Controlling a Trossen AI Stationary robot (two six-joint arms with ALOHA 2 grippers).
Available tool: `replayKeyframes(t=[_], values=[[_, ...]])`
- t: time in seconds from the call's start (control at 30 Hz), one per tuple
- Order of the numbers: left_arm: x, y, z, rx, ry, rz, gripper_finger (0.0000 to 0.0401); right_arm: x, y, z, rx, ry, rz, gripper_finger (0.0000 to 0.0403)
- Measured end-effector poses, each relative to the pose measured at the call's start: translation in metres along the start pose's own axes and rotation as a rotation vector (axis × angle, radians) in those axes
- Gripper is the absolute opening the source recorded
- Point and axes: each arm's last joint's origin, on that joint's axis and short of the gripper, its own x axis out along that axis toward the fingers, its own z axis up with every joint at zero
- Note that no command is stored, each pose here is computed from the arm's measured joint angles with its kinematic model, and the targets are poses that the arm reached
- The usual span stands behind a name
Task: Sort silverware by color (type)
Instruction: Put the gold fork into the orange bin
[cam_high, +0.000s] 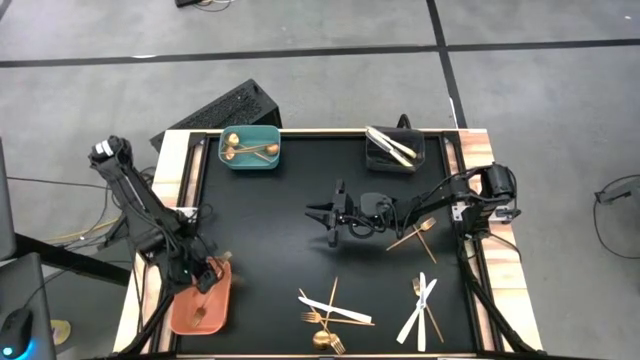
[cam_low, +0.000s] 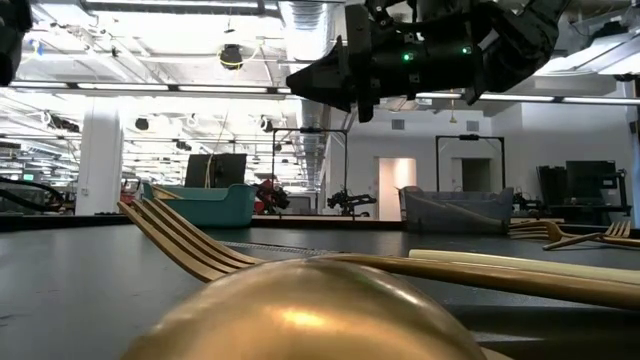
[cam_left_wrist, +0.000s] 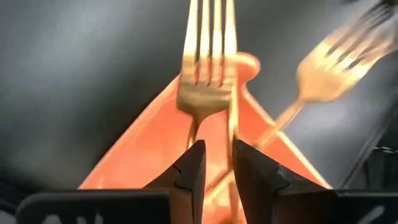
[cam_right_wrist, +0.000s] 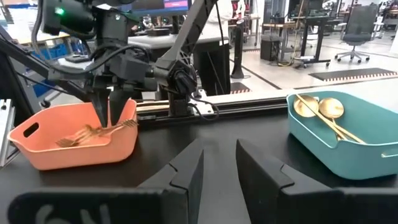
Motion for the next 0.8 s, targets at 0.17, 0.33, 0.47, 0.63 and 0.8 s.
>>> replayKeyframes(t=[0.17, 0.33, 0.47, 0.63, 0.8], values=[[0.007, -0.002, -0.003, -0.041, 0.009, 0.042, 0.0085, 0.0, 0.0, 0.0, 0.001, 0.001, 0.0, 0.0123], [0.006, -0.002, -0.002, -0.058, -0.003, 0.036, 0.0088, 0.0, 0.0, 0.0, 0.001, 0.0, 0.0, 0.0123], [0.003, -0.001, 0.0, -0.042, -0.033, 0.015, 0.0088, 0.0, 0.001, -0.002, 0.03, 0.016, 0.004, 0.0123], [-0.003, -0.002, 0.003, -0.012, -0.081, -0.021, 0.0088, -0.001, 0.001, -0.008, 0.045, 0.083, -0.002, 0.0123], [-0.021, -0.013, 0.008, 0.065, -0.164, -0.049, 0.0081, -0.001, 0.004, -0.009, 0.049, 0.094, 0.092, 0.0123]])
